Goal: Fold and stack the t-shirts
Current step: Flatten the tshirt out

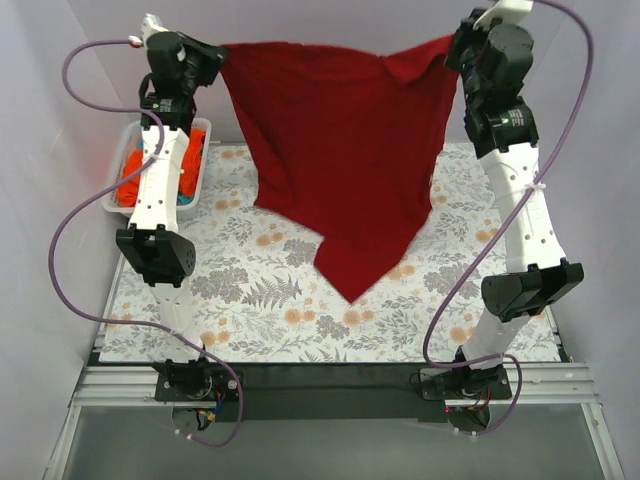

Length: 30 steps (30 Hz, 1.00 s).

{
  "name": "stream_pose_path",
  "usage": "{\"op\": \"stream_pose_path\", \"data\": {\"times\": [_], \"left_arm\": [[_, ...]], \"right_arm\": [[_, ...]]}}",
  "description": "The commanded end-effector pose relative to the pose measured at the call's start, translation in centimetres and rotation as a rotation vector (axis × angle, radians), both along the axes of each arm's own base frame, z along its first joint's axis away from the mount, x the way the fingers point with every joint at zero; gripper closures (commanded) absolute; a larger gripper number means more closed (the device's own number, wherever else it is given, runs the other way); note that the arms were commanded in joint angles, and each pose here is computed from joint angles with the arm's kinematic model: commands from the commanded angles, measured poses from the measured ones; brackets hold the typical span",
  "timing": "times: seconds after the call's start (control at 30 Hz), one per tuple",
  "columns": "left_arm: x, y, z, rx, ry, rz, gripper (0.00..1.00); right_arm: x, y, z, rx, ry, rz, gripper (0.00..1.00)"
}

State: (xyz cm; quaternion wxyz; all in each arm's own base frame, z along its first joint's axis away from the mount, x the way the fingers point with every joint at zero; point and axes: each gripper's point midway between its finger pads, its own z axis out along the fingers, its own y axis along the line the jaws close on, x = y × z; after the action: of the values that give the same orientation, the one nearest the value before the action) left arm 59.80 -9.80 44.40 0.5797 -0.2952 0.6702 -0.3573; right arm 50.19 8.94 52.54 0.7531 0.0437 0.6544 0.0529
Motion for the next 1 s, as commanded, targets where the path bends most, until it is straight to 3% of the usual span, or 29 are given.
{"op": "stream_pose_path", "data": {"times": [0.0, 0.1, 0.2, 0.27, 0.3, 0.33, 0.37, 0.4, 0.47, 0.5, 0.57, 0.6, 0.63, 0.7, 0.8, 0.97], "left_arm": [[-9.6, -0.9, 18.5, -0.125, -0.489, -0.173, 1.00], [-11.9, 1.0, 20.7, -0.145, -0.551, -0.197, 1.00], [-10.9, 2.3, 17.8, -0.131, -0.485, -0.209, 1.00], [-9.0, 1.8, 13.2, -0.104, -0.373, -0.235, 1.00], [-8.7, 1.5, 11.0, -0.100, -0.318, -0.254, 1.00], [-7.0, 1.6, 4.7, -0.102, -0.181, -0.246, 1.00], [-7.0, 1.5, 1.8, -0.103, -0.120, -0.248, 1.00], [-8.5, 1.4, 1.4, -0.096, -0.119, -0.249, 1.00], [-9.6, 1.7, -7.3, -0.089, 0.055, -0.229, 1.00], [-11.3, 1.7, -8.5, -0.075, 0.079, -0.230, 1.00], [-13.2, 1.9, -12.5, -0.066, 0.185, -0.216, 1.00], [-14.9, 1.8, -17.0, -0.044, 0.300, -0.226, 1.00], [-16.4, 1.8, -17.4, -0.035, 0.321, -0.233, 1.00], [-19.4, 1.5, -21.4, -0.038, 0.422, -0.244, 1.00], [-23.0, 1.4, -23.5, -0.030, 0.485, -0.244, 1.00], [-24.9, 1.8, -25.2, 0.004, 0.527, -0.232, 1.00]], "right_arm": [[-6.2, -1.1, 13.6, 0.094, -0.379, 0.040, 0.99], [-8.0, -1.2, 15.2, 0.097, -0.471, 0.058, 0.99], [-8.1, -1.4, 14.5, 0.060, -0.477, 0.051, 0.99], [-7.5, -1.1, 12.7, 0.024, -0.435, 0.059, 0.99], [-5.7, -0.6, 9.3, 0.006, -0.358, 0.067, 0.99], [-5.0, -0.1, 7.0, -0.009, -0.310, 0.087, 0.99], [-5.4, 0.0, 5.8, -0.013, -0.286, 0.096, 0.99], [-4.0, 0.5, 0.1, -0.017, -0.166, 0.110, 0.99], [-6.2, 0.4, -2.1, 0.010, -0.137, 0.134, 0.99], [-6.1, 0.9, -8.2, 0.028, -0.020, 0.155, 0.99], [-8.8, 1.0, -10.0, 0.055, 0.001, 0.196, 0.99], [-9.6, 1.1, -11.6, 0.061, 0.036, 0.209, 0.99], [-10.3, 1.4, -15.3, 0.069, 0.113, 0.229, 0.99], [-12.2, 1.5, -16.9, 0.072, 0.152, 0.254, 0.99], [-13.0, 2.1, -21.4, 0.066, 0.266, 0.292, 0.99], [-10.3, 4.5, -29.5, 0.090, 0.522, 0.361, 0.63]]}}
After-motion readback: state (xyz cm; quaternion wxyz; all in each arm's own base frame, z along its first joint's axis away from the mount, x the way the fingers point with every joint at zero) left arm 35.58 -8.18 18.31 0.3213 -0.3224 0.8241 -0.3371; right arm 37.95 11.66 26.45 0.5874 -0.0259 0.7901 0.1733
